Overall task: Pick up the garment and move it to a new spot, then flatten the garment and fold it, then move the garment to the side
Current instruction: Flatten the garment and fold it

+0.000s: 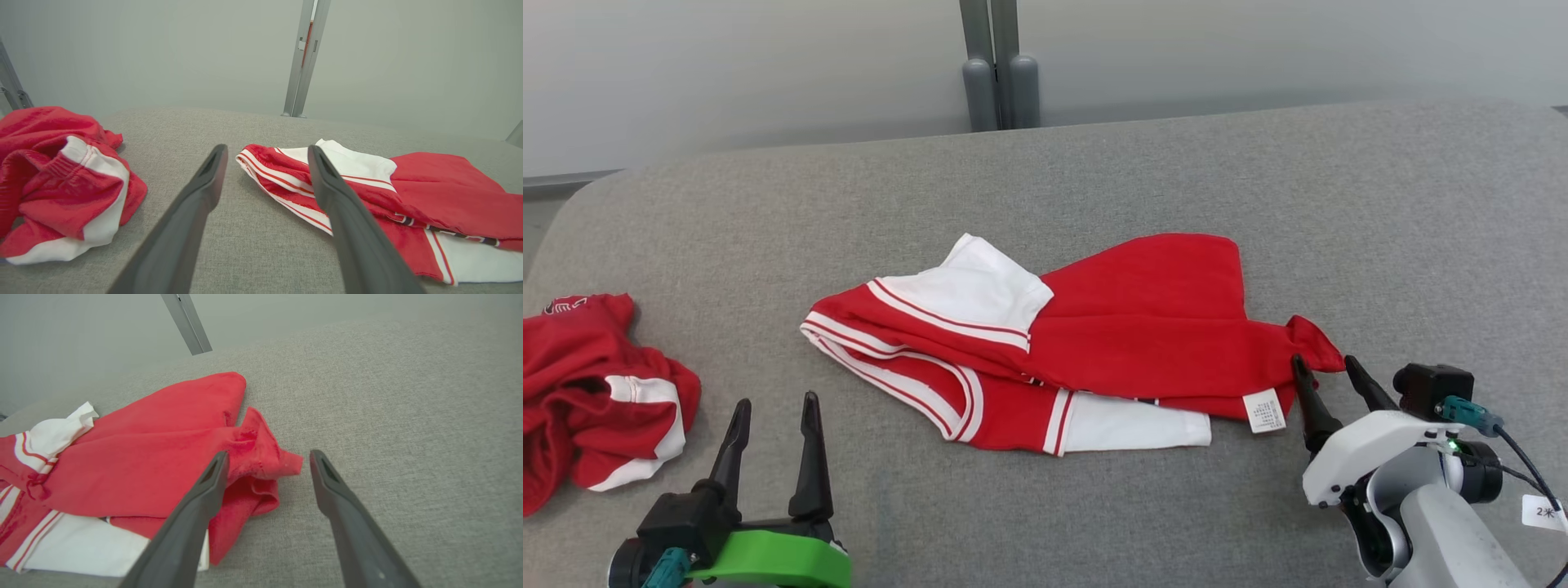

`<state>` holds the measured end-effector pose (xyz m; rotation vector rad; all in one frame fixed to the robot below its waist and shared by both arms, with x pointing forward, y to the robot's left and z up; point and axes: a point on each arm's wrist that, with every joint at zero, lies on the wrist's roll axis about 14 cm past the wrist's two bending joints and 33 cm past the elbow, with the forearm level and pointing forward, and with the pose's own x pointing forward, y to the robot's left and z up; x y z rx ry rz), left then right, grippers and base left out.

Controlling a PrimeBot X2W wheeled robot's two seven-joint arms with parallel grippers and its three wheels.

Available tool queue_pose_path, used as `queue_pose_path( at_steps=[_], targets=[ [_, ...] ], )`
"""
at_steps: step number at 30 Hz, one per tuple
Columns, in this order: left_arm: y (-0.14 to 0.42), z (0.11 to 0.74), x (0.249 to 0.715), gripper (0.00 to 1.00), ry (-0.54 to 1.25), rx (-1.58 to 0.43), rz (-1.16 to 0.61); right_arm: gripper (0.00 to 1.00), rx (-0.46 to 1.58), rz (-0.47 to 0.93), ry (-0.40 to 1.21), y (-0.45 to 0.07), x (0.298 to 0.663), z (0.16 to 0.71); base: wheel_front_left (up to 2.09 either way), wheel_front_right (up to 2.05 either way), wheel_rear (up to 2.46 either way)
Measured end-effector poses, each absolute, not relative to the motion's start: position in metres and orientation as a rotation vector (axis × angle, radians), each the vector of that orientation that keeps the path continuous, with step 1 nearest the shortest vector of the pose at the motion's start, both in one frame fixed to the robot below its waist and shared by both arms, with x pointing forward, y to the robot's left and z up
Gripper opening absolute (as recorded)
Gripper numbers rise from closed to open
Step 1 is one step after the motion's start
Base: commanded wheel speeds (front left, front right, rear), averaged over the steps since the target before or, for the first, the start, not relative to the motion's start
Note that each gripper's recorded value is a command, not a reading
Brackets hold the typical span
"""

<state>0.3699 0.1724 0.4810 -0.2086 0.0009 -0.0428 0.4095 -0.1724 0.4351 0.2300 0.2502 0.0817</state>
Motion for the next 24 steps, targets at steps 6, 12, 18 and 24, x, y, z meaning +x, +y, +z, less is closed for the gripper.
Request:
queue_pose_path(
  at_steps=[6,12,18,24],
  targets=[
    [0.180,0.477,0.369,1.00,0.009,-0.205,-0.022,0.00,0.310,0.065,0.274,-0.167,0.414,0.426,0.00,0.00,0.00],
    [0.183,0.474,0.369,1.00,0.019,-0.209,-0.010,0.00,0.354,0.065,0.180,-0.163,0.423,0.441,0.00,0.00,0.00],
    [0.178,0.473,0.377,1.00,0.018,-0.226,-0.018,0.00,0.377,0.139,0.052,-0.151,0.464,0.489,0.00,0.00,0.00],
    [0.177,0.467,0.386,1.00,0.031,-0.243,-0.011,0.00,0.363,0.218,-0.019,-0.143,0.529,0.543,0.00,0.00,0.00]
  ],
)
